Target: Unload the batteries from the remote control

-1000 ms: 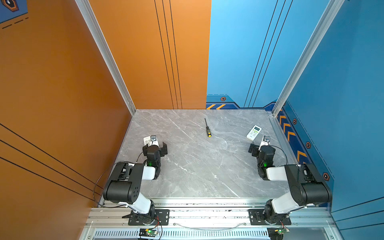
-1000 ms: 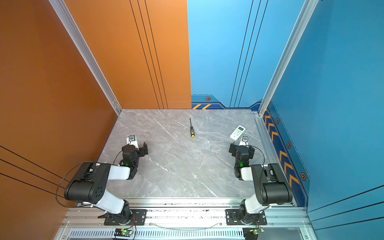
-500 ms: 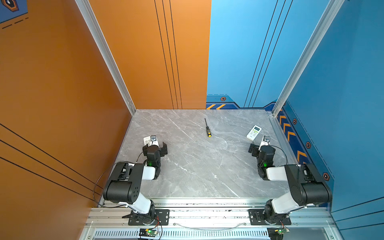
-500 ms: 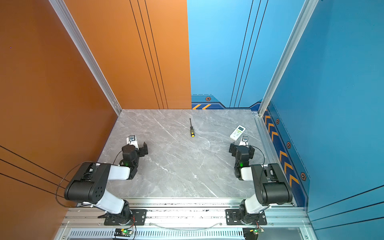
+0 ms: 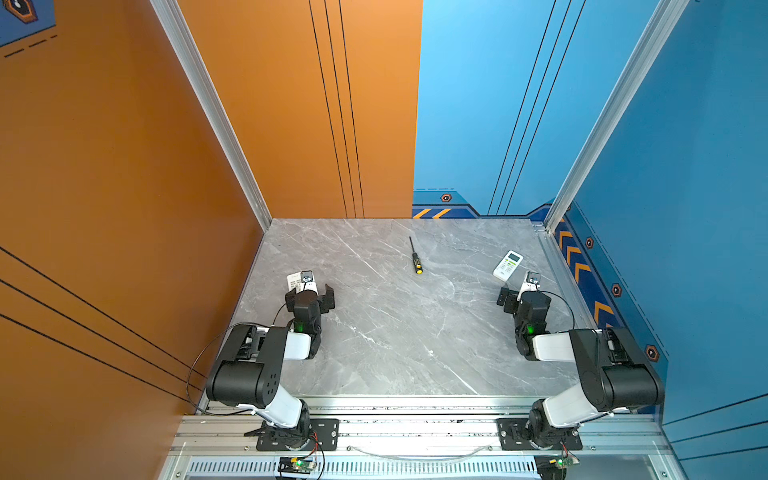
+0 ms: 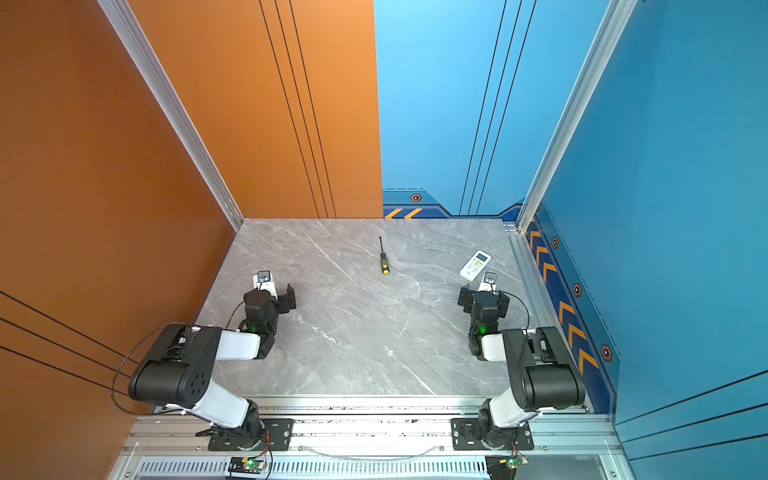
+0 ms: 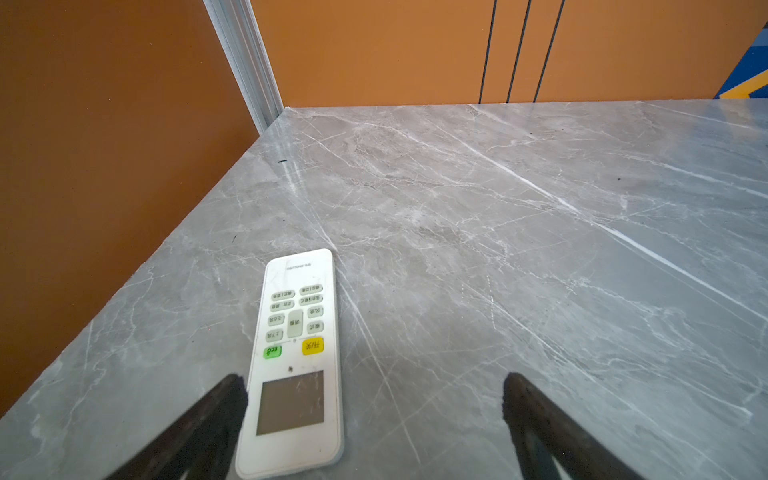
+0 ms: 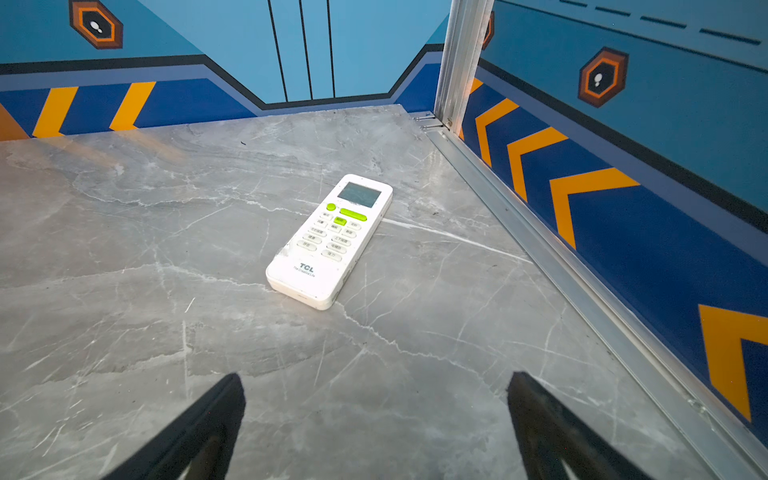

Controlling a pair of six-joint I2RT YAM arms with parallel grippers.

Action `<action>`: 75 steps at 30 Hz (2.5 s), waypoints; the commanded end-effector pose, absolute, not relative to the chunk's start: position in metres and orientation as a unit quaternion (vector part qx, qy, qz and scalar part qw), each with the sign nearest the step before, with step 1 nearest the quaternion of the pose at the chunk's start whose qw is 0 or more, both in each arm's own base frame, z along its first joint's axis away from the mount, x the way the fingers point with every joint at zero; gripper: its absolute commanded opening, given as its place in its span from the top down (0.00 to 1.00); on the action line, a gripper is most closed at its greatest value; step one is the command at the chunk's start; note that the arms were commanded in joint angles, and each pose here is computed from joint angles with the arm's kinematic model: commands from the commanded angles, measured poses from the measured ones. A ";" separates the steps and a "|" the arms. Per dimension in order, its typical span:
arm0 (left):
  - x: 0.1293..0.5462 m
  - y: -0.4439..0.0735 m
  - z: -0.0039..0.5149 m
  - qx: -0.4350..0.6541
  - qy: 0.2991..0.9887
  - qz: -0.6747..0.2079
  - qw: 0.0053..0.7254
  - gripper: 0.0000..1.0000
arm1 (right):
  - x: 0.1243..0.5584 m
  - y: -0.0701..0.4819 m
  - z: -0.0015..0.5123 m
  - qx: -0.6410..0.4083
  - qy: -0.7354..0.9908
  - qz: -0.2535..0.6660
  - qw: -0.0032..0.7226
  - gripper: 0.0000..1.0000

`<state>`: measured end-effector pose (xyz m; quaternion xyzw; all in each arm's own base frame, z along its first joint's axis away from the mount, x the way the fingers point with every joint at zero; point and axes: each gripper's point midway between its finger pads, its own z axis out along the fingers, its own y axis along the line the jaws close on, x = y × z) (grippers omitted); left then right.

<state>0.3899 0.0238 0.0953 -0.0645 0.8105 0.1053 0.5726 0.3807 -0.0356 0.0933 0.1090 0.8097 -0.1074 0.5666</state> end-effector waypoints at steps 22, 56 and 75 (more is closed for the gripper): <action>0.379 -0.167 0.194 -0.088 0.933 -0.151 0.316 0.02 | 0.435 -0.024 0.085 0.380 0.909 0.026 0.169 0.00; 0.396 -0.184 0.177 -0.067 0.943 -0.149 0.289 0.02 | 0.496 -0.038 0.024 0.335 0.934 -0.049 0.117 0.17; 0.417 -0.181 0.200 -0.111 0.928 -0.192 0.299 0.02 | 0.492 -0.020 0.053 0.279 0.948 -0.030 0.152 0.61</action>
